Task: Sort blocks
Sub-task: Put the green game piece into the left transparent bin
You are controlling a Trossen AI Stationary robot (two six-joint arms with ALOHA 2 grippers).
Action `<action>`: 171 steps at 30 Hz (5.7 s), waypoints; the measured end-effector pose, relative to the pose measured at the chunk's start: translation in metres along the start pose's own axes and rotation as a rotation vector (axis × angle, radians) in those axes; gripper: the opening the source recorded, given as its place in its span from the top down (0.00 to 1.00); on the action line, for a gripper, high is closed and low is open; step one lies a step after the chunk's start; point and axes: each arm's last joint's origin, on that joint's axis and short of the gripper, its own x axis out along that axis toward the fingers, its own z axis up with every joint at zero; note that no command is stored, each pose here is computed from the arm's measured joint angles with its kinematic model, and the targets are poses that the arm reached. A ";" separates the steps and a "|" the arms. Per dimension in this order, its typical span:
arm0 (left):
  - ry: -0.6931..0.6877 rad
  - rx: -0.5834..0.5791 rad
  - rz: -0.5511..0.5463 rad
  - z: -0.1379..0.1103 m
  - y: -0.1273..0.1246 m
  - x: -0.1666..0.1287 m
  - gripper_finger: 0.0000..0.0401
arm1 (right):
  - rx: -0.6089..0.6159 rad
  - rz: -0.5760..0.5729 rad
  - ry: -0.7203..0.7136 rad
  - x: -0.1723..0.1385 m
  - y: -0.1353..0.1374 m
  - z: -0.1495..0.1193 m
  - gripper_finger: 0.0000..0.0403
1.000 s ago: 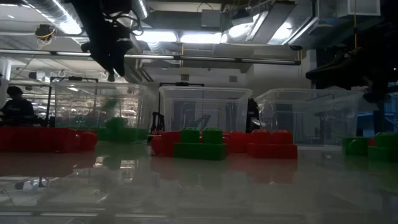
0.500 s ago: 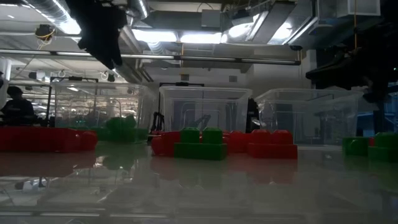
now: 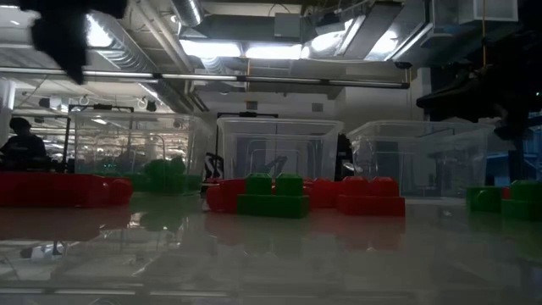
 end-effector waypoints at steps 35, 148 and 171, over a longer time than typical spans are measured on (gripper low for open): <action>0.388 -0.297 0.278 -0.135 -0.055 0.032 0.47 | -0.001 0.001 0.000 0.000 0.000 0.000 0.95; -0.324 -0.082 0.115 0.034 -0.002 0.042 0.67 | 0.006 0.001 -0.012 0.000 0.000 0.001 0.95; -0.386 -0.170 0.488 0.131 0.165 0.026 0.47 | 0.015 -0.012 -0.044 0.000 -0.002 0.004 0.95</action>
